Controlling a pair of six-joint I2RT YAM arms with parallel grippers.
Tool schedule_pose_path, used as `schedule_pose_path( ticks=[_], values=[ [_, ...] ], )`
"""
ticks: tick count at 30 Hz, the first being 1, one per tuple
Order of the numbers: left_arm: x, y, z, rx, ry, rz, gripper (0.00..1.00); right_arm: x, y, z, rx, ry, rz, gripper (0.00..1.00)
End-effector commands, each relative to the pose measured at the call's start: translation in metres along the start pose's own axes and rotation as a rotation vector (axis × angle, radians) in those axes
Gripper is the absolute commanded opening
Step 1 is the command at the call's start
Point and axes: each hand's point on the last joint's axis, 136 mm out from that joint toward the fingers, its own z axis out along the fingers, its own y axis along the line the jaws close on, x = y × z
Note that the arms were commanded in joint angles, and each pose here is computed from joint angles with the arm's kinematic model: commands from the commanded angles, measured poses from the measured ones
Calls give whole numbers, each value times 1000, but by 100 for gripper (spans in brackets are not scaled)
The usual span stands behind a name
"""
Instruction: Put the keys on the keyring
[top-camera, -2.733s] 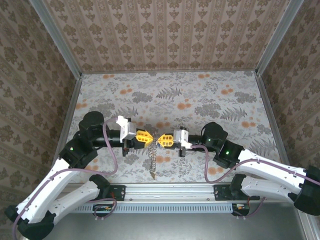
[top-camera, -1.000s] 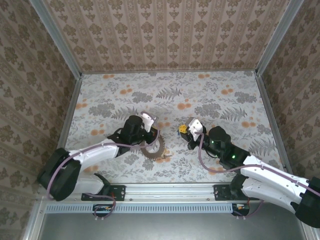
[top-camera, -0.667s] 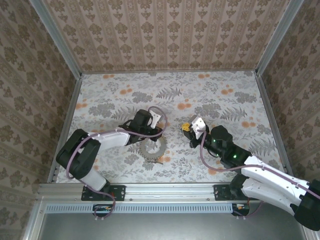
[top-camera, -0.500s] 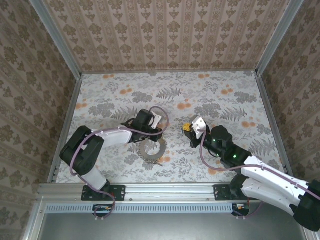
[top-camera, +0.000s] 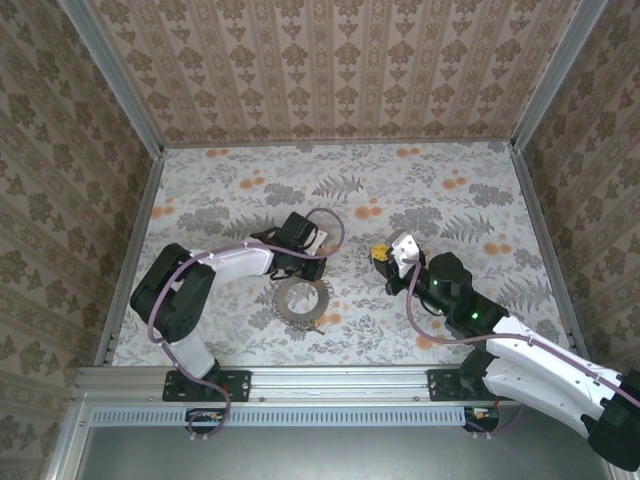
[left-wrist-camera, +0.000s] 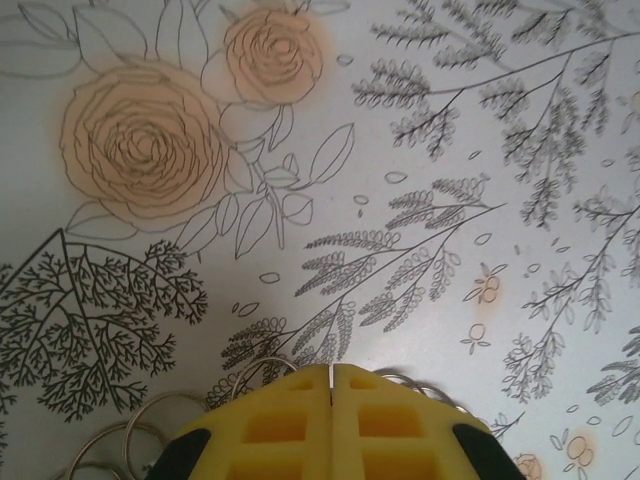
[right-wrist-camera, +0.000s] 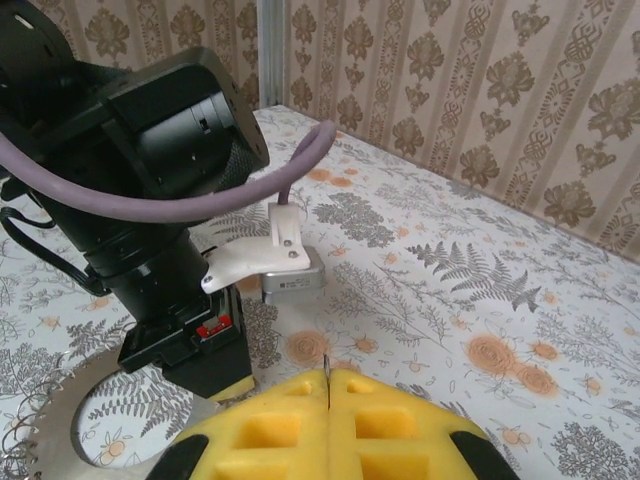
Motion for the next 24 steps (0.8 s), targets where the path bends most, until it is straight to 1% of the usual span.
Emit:
schedule_pose_path(
  ticks=[1, 8, 10, 16, 24],
  values=[
    [8, 1, 1, -19, 61, 20, 0, -3, -3, -4, 9, -21, 24, 0],
    [10, 2, -1, -40, 100, 23, 1, -3, -6, -5, 17, -27, 31, 0],
    [12, 1, -3, -42, 115, 28, 4, -3, -6, -6, 16, -31, 34, 0],
    [16, 1, -7, -53, 161, 51, 7, -3, -7, -6, 17, -38, 42, 0],
    [17, 3, -8, -74, 201, 66, 14, -5, -8, -9, 19, -51, 48, 0]
  ],
)
